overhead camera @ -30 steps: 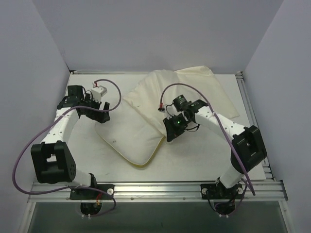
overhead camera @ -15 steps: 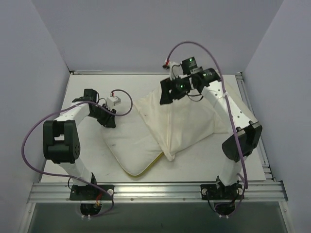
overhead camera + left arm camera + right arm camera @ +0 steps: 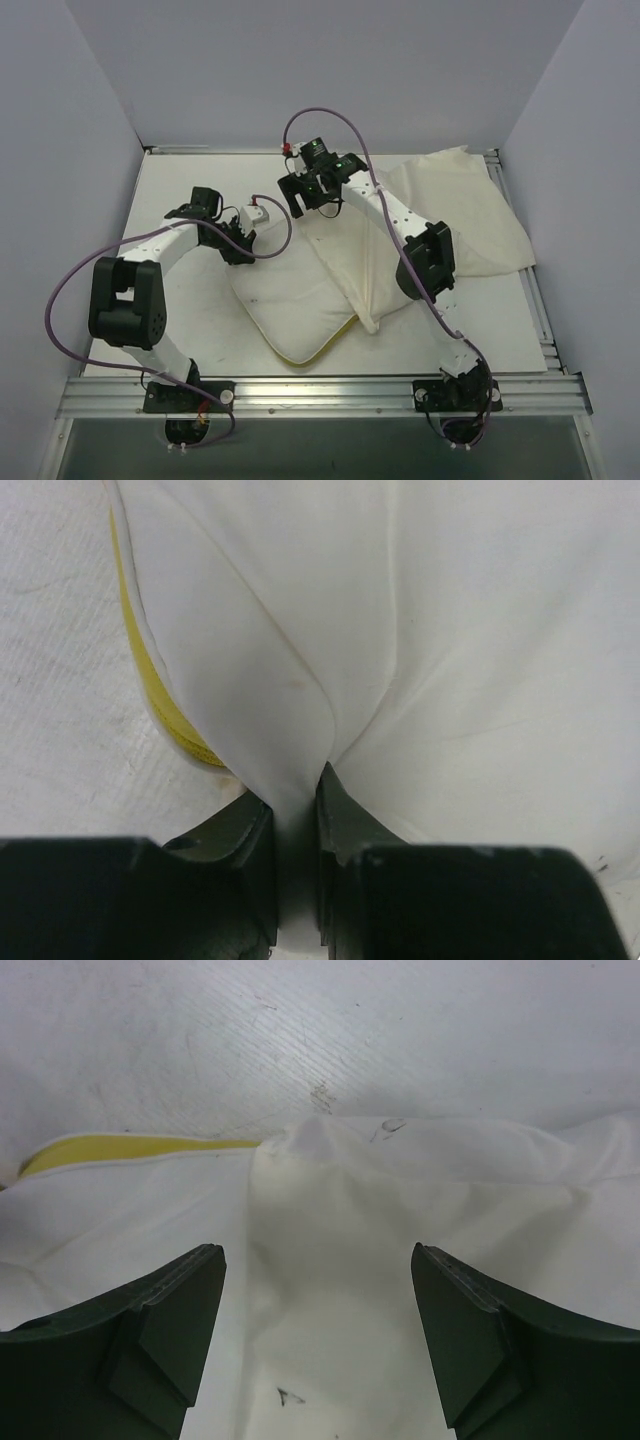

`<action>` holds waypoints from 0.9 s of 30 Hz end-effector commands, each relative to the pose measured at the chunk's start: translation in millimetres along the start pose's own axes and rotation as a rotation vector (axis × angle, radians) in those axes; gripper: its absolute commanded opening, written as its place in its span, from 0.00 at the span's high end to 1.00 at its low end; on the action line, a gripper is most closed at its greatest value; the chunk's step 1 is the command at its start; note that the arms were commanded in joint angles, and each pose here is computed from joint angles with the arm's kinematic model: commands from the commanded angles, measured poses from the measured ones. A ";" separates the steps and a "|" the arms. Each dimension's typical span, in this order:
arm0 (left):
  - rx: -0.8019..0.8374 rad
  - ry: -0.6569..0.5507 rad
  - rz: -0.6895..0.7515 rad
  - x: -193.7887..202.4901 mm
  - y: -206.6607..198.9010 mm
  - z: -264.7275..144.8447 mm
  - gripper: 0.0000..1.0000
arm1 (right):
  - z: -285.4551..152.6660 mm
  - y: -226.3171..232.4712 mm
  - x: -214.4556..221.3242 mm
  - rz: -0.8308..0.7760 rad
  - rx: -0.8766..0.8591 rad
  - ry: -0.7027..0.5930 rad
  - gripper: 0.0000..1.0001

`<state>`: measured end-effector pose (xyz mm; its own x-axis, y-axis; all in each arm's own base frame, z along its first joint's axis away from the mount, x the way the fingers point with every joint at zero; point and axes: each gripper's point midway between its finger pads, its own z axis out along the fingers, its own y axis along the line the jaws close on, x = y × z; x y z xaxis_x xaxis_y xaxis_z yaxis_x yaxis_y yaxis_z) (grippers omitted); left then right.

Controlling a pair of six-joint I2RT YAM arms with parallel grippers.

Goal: Put the pillow into the pillowcase

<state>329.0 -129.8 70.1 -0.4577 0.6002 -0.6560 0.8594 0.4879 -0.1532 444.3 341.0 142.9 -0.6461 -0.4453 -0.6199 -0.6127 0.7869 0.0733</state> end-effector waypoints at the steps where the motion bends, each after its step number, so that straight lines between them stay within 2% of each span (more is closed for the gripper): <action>1: 0.001 -0.071 0.089 -15.5 -4.9 -7.0 0.83 | -2.1 -10.5 -26.7 0.035 0.086 -0.099 0.23; 11: -0.005 -0.071 0.106 -9.7 -13.3 -8.8 0.84 | 29.3 -3.8 -34.7 -0.014 0.176 -0.147 0.27; 22: 0.004 -0.079 0.106 -11.8 -13.3 -6.8 0.81 | 57.1 20.6 -10.2 -0.069 0.092 -0.078 0.27; 23: 0.002 -0.078 0.104 -10.9 -12.9 -6.9 0.81 | 60.9 16.7 -6.7 -0.072 0.107 -0.068 0.28; 26: 0.001 -0.078 0.105 -12.2 -12.3 -7.0 0.81 | 66.7 13.5 3.2 -0.097 0.120 -0.037 0.44; 27: 0.001 -0.079 0.107 -12.7 -12.5 -6.7 0.82 | 66.8 9.5 3.8 -0.106 0.145 -0.034 0.57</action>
<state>315.8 -129.3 71.5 -0.4255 0.6052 -0.6728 0.8723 0.4722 -0.1269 464.2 380.3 99.5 -0.5757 -0.4763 -0.6646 -0.6022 0.7968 -0.0494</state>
